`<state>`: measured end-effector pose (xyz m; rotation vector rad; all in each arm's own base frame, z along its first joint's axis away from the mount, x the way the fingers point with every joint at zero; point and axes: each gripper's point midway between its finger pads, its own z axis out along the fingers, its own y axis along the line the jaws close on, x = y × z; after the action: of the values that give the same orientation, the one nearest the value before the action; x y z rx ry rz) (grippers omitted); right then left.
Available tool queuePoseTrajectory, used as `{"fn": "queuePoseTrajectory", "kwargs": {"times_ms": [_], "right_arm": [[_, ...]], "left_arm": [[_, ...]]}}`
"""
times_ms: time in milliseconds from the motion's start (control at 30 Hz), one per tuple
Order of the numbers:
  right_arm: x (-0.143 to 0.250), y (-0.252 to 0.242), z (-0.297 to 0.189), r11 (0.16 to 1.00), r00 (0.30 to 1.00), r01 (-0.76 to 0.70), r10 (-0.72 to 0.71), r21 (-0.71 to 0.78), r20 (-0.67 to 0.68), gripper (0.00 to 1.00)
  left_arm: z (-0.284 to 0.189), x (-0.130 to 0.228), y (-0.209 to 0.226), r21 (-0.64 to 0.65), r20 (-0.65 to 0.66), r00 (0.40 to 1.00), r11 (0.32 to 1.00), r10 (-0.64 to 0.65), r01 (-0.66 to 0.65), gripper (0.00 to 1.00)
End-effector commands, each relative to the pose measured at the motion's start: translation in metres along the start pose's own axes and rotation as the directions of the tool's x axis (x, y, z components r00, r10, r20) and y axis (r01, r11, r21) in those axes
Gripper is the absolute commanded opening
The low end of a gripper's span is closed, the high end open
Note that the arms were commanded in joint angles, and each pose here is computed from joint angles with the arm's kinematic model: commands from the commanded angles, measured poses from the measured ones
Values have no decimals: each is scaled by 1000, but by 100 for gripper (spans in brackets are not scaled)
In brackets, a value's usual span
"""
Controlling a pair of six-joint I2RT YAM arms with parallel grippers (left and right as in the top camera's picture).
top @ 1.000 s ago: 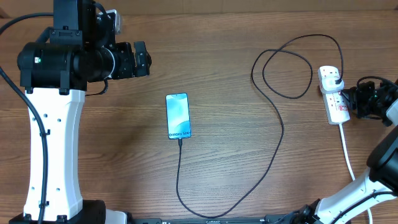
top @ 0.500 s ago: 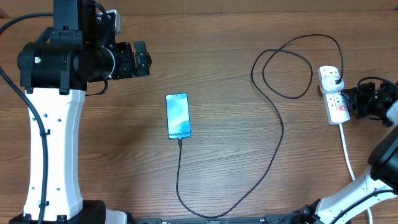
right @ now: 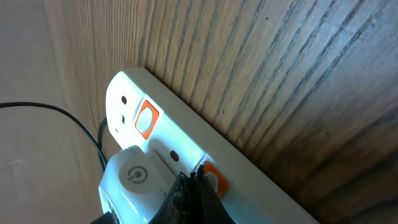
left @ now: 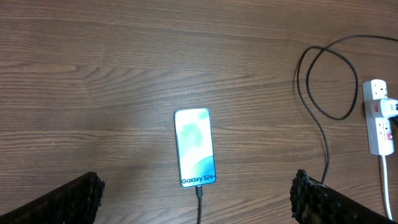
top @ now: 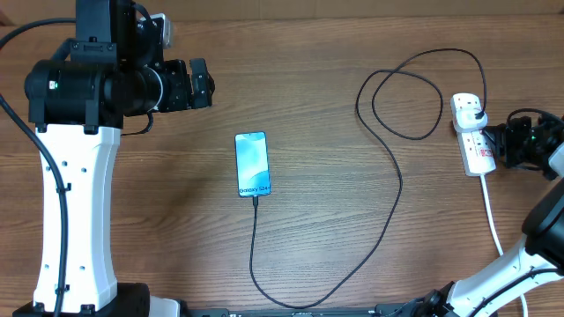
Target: Plug charger to phone and switch on socket
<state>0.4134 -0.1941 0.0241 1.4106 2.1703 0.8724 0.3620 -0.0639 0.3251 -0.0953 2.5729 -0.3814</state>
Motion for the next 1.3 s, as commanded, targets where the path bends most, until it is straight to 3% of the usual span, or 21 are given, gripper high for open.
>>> {"fn": "queuePoseTrajectory", "kwargs": {"times_ms": [0, 767, 1267], "right_arm": [[14, -11, 12, 1000, 998, -19, 20, 14, -60, 4], [13, -15, 16, 1000, 999, -10, 10, 2, -38, 4], [32, -23, 24, 999, 996, -24, 26, 31, -80, 4]], "left_arm": [[-5, -5, 0, -3, 22, 1000, 1000, 9, -9, 99], [-5, -4, 0, -3, 22, 1000, 1000, 8, -8, 100], [-5, -4, 0, -3, 21, 1000, 1000, 8, -8, 99]]}}
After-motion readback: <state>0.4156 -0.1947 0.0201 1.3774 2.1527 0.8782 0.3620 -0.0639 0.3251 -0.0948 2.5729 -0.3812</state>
